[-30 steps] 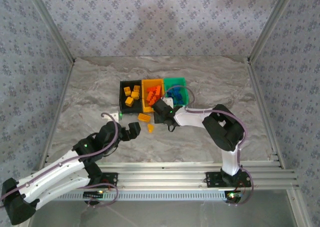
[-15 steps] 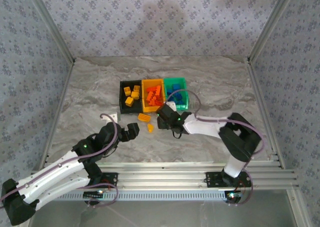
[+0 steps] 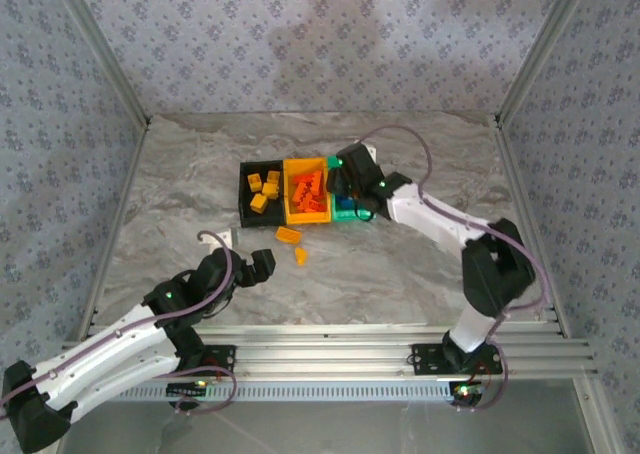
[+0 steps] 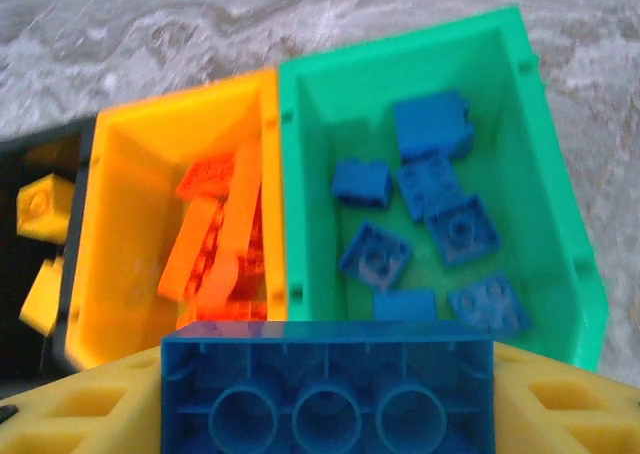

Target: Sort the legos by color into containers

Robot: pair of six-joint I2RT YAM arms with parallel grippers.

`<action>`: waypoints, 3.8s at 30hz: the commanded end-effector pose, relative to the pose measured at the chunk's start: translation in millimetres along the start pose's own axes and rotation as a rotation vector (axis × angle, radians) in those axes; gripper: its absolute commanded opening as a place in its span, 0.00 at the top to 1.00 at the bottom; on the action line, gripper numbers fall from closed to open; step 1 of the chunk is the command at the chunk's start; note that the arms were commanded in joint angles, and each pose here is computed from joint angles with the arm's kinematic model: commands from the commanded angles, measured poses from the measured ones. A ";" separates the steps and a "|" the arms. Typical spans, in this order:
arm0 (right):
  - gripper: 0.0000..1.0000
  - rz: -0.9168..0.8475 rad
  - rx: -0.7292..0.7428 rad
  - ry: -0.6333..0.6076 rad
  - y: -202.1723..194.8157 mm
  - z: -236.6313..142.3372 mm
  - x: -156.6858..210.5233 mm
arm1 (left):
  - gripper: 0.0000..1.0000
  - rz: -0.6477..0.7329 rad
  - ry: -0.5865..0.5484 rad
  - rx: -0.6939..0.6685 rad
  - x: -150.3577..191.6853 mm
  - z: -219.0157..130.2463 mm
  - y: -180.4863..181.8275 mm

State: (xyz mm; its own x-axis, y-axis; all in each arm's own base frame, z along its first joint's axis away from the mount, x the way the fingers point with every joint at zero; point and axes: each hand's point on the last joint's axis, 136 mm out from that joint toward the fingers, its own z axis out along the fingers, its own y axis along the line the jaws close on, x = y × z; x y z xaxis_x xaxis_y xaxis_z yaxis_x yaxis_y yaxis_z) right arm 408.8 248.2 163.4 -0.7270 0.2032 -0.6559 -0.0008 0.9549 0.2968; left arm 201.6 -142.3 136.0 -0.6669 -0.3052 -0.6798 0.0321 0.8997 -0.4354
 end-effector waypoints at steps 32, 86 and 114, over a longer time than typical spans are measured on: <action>0.12 -0.375 -0.126 0.258 65.3 -8.6 181.6 | 0.01 -0.033 -0.072 -0.060 -16.7 -22.1 22.8; 0.57 -0.303 -0.437 -0.014 225.0 47.4 17.9 | 0.01 -0.082 -0.046 -0.012 -0.8 -14.3 25.1; 0.09 -0.137 -0.426 -0.187 69.6 -99.0 31.6 | 0.06 0.391 0.177 -0.171 3.1 109.2 -43.6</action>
State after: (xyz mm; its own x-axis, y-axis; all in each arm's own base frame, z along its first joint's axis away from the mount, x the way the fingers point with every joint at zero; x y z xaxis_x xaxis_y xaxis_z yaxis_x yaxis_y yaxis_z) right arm 320.8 317.4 223.3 -0.5866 0.1088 -0.8025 -0.4300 0.7979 0.4224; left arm 264.8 -206.5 82.4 -0.7883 0.0597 -0.6124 0.1539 0.9828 -0.1024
